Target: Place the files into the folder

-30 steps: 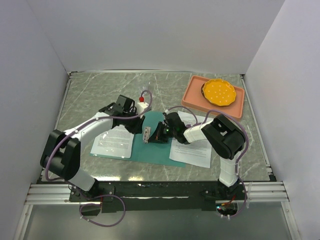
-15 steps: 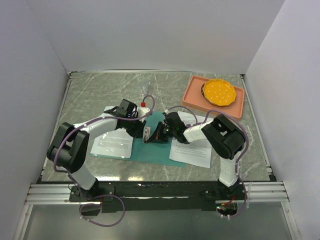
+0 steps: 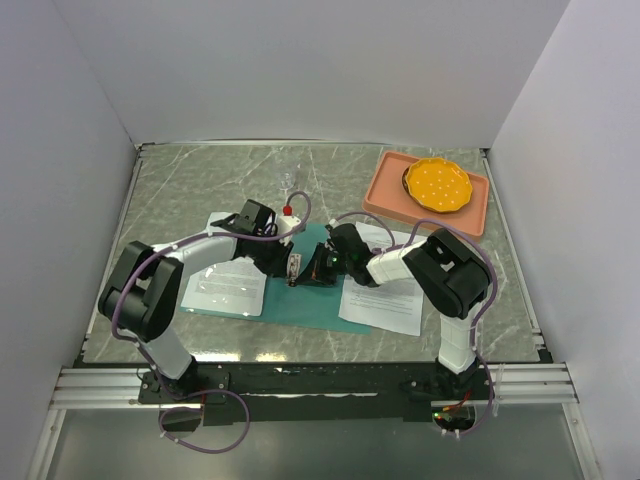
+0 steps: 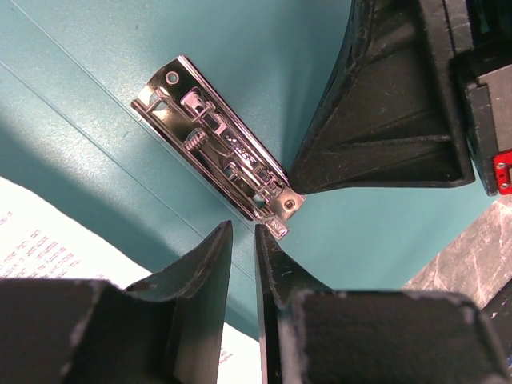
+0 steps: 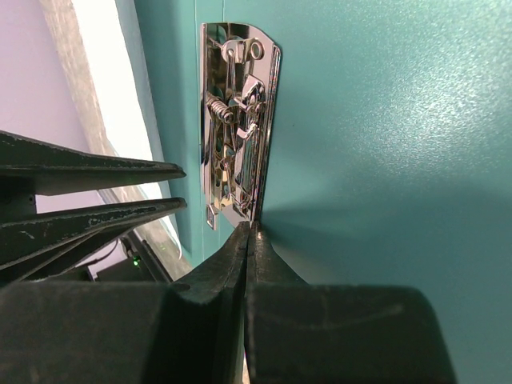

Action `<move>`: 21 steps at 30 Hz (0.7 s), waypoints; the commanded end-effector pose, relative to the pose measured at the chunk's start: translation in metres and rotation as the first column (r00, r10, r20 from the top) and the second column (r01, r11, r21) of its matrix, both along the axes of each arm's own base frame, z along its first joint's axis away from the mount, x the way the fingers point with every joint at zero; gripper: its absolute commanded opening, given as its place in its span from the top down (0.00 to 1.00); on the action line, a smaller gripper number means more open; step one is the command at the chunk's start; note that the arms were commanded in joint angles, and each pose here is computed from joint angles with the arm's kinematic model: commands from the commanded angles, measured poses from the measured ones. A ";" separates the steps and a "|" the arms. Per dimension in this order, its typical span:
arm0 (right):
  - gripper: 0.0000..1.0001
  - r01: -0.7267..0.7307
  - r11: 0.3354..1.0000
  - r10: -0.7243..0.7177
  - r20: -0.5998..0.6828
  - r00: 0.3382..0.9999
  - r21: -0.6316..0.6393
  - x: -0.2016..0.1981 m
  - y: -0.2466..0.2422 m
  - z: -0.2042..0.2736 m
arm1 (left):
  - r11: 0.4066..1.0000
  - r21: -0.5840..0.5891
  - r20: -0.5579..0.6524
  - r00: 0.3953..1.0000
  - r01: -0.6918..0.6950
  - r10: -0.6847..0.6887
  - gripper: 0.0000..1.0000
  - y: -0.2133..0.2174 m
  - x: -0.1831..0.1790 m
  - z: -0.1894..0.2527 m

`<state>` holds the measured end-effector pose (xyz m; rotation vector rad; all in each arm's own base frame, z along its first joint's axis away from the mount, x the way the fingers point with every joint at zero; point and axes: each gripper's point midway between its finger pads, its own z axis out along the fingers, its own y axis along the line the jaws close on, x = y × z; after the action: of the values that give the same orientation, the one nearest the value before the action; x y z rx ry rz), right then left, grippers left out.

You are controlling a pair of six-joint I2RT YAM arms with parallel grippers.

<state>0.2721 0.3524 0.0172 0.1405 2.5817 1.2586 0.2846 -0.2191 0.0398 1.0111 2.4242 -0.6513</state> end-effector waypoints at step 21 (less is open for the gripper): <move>1.00 0.025 0.996 -0.031 -0.062 0.998 -0.090 0.005 -0.009 -0.023 | 0.999 -0.031 -0.026 0.999 0.039 -0.039 0.73 -0.015 -0.006 -0.011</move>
<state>0.2734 0.3522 0.0178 0.1598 2.6163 1.2483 0.2831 -0.2197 0.0264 1.0179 2.4555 -0.6552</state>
